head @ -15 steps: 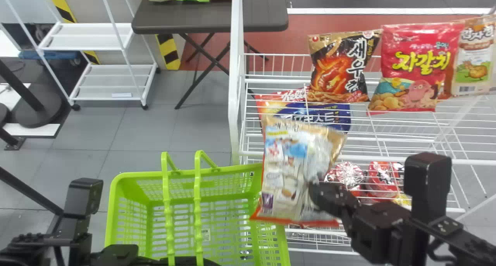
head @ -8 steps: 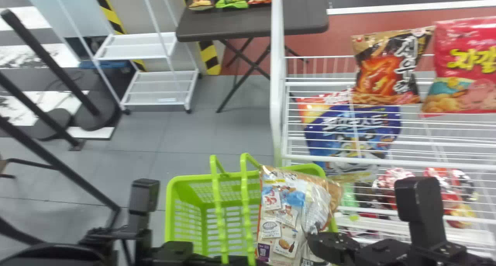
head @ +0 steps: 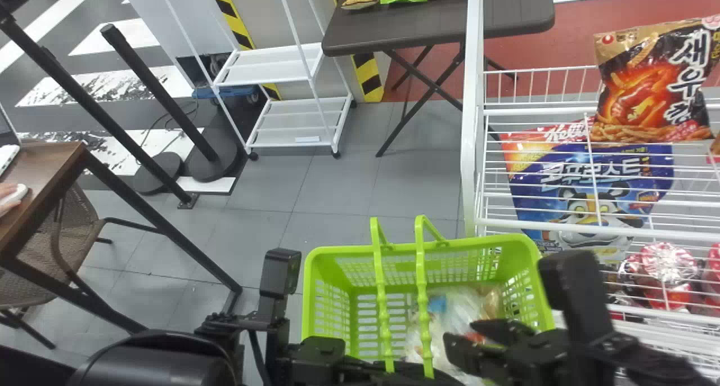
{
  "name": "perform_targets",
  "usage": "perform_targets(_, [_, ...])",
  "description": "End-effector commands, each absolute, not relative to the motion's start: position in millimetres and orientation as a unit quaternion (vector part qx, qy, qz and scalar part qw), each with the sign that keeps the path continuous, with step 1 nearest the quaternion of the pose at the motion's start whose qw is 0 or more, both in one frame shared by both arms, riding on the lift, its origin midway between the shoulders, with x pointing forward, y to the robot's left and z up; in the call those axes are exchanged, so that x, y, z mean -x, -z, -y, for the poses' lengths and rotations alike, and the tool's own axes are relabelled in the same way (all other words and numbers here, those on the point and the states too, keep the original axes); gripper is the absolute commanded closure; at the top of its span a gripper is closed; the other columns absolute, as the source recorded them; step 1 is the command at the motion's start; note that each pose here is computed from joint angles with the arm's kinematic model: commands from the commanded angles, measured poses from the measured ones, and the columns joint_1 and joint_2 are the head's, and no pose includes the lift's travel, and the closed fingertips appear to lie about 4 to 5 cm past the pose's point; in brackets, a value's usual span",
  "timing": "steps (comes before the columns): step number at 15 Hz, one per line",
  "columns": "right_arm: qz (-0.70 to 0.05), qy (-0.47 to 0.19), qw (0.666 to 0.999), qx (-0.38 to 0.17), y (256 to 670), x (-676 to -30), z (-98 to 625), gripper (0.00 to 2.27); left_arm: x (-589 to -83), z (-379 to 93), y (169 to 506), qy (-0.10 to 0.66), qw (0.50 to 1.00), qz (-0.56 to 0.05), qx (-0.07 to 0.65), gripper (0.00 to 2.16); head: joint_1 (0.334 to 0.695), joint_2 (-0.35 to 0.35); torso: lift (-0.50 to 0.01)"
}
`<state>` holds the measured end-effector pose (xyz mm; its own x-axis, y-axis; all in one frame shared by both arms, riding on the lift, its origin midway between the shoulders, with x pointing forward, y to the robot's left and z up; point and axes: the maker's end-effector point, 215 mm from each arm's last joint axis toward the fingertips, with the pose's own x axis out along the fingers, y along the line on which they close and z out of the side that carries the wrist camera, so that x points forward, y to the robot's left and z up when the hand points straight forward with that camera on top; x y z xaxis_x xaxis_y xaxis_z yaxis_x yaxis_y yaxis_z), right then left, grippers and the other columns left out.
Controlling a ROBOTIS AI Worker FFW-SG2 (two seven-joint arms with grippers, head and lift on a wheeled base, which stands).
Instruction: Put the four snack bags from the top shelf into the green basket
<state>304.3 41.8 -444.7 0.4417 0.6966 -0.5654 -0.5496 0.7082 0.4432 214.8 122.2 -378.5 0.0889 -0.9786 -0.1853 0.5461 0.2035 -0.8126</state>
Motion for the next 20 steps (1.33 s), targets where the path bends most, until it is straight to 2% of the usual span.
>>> perform_targets(1, [-0.333,-0.322,0.878,-0.122,412,-336,18,0.06,-213,-122,376,0.565,0.676,-0.373,0.291,2.15,0.695,0.35,0.0])
perform_targets(2, [-0.321,-0.295,0.891,-0.123,406,-351,49,0.06,-213,-122,376,0.566,0.676,-0.372,0.291,2.15,0.695,0.35,0.0])
perform_targets(4, [-0.239,-0.229,0.939,-0.098,373,-414,118,0.06,-211,-122,377,0.565,0.675,-0.374,0.292,2.15,0.695,0.196,0.0])
perform_targets(8, [-0.159,-0.178,0.967,-0.082,358,-516,176,0.06,-207,-120,378,0.566,0.672,-0.377,0.295,2.15,0.695,-0.047,0.0])
perform_targets(12, [-0.126,-0.149,0.979,-0.053,358,-597,198,0.08,-206,-120,378,0.566,0.671,-0.378,0.293,2.15,0.695,-0.096,0.0])
perform_targets(17, [-0.166,-0.131,0.977,-0.037,394,-649,196,0.1,-207,-119,379,0.566,0.67,-0.377,0.297,2.15,0.695,-0.105,0.0])
perform_targets(18, [-0.173,-0.135,0.975,-0.031,399,-652,191,0.28,-207,-118,380,0.566,0.669,-0.378,0.297,2.15,0.695,-0.105,0.0])
perform_targets(20, [-0.17,-0.144,0.975,-0.025,396,-655,185,0.92,-206,-119,381,0.566,0.669,-0.379,0.299,2.15,0.695,-0.099,0.0])
